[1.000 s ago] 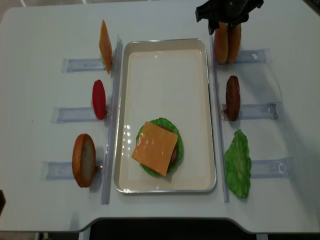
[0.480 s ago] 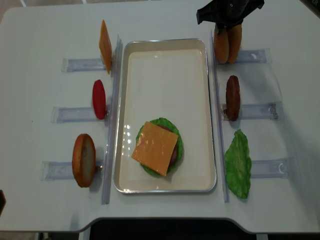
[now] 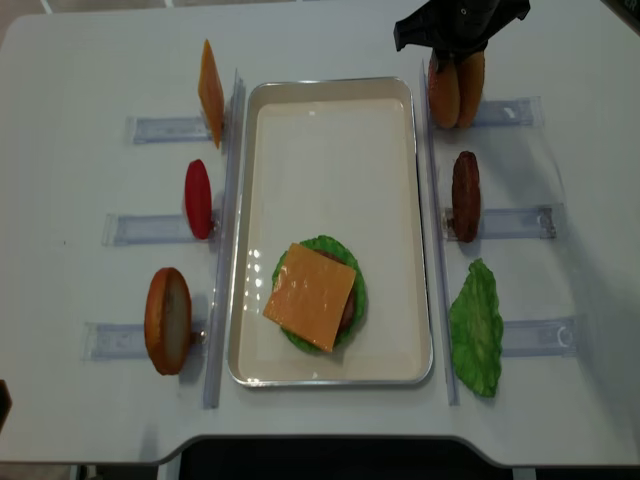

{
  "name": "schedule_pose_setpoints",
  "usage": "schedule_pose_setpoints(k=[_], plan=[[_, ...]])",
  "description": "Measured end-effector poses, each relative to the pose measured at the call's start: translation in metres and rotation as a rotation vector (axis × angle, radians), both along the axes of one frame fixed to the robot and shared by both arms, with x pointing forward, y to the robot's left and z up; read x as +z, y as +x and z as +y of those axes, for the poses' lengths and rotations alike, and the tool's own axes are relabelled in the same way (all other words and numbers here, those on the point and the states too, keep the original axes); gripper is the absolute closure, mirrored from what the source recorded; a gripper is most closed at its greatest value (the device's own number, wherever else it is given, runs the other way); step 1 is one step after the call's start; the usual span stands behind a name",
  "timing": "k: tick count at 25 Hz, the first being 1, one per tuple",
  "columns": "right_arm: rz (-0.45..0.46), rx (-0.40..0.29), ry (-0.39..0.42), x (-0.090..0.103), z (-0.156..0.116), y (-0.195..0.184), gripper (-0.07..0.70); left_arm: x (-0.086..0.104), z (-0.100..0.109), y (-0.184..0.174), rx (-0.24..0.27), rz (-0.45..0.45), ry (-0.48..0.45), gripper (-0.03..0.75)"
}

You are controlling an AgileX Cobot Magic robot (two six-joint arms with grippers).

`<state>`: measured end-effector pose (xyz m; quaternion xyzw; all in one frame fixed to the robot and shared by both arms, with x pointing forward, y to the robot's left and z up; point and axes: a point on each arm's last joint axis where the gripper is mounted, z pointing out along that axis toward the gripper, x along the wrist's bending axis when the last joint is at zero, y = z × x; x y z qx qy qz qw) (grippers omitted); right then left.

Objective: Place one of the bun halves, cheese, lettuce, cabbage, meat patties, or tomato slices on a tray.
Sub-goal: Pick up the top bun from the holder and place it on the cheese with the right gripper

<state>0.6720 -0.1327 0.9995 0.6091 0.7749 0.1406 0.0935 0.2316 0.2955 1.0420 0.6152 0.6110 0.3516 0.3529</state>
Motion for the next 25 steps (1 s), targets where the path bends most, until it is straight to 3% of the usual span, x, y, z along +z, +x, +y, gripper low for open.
schedule_pose_setpoints(k=[15,25], plan=[[0.022,-0.003,-0.008,0.039,-0.002,-0.005,0.503,0.000,0.000,0.000,0.000,0.000,-0.001,0.722],[-0.073,-0.004,0.042,0.081,0.000,-0.004,0.513,0.000,0.000,0.000,0.000,0.000,-0.001,0.722]])
